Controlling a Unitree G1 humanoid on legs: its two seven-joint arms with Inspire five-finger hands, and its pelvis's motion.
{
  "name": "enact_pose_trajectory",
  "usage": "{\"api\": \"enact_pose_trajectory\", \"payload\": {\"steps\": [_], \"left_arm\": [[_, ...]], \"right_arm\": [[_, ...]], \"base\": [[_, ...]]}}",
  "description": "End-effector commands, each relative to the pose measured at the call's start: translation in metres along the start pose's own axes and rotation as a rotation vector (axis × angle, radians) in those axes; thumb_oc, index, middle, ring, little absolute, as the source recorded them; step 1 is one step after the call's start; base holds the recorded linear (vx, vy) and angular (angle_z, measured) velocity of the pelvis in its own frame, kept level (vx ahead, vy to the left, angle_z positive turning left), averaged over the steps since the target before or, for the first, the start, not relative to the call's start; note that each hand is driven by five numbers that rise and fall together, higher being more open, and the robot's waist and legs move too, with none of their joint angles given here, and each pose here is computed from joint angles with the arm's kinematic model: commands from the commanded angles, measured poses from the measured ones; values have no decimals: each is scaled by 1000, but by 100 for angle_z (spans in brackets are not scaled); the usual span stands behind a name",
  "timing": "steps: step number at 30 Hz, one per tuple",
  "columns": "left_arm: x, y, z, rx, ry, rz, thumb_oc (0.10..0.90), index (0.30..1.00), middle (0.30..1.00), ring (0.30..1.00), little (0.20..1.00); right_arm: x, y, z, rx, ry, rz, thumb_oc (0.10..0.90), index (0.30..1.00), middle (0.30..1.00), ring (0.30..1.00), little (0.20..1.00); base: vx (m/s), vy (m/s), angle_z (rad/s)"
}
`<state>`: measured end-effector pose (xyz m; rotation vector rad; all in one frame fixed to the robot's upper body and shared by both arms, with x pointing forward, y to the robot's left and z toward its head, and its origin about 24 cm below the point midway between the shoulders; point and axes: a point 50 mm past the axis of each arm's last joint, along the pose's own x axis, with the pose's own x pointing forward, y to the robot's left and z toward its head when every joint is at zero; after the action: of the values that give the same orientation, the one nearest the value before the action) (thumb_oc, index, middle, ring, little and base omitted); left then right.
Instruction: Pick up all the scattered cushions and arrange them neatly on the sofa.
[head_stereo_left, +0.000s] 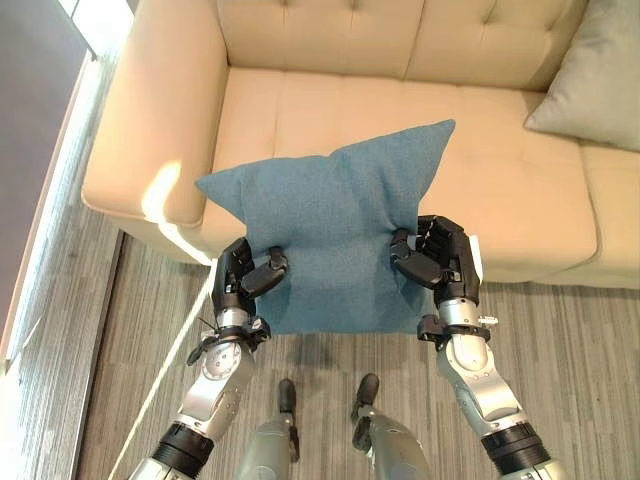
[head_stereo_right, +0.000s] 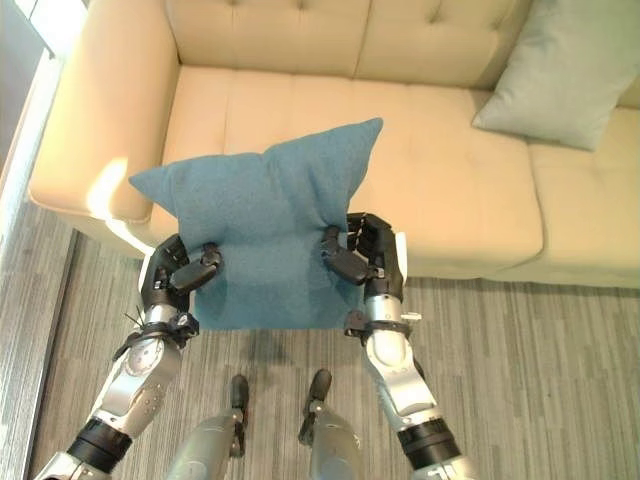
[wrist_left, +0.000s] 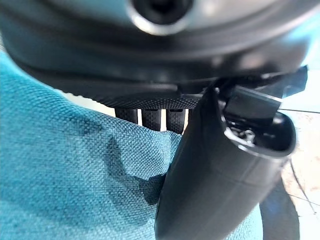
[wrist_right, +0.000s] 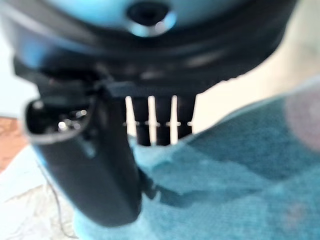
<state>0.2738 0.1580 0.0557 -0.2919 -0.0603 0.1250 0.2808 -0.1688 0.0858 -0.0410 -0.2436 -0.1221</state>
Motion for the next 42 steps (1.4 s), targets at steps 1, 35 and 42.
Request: {"api": "enact_pose_trajectory", "payload": {"steps": [1, 35, 42], "left_arm": [[-13, -58, 34, -102, -199, -322, 400, 300, 300, 300, 300], [-12, -59, 21, -127, -127, -305, 400, 300, 300, 300, 300], [-16, -51, 17, -92, -99, -300, 400, 300, 300, 300, 300]], "right_arm": [[-2, 35, 44, 167, -229, 179, 400, 300, 300, 300, 300], [-12, 3, 21, 207, -122, 63, 400, 300, 300, 300, 300], [-15, 15, 19, 239, -107, 107, 400, 300, 300, 300, 300]], "base": [[133, 150, 0], [164, -19, 8], [213, 141, -24]]}}
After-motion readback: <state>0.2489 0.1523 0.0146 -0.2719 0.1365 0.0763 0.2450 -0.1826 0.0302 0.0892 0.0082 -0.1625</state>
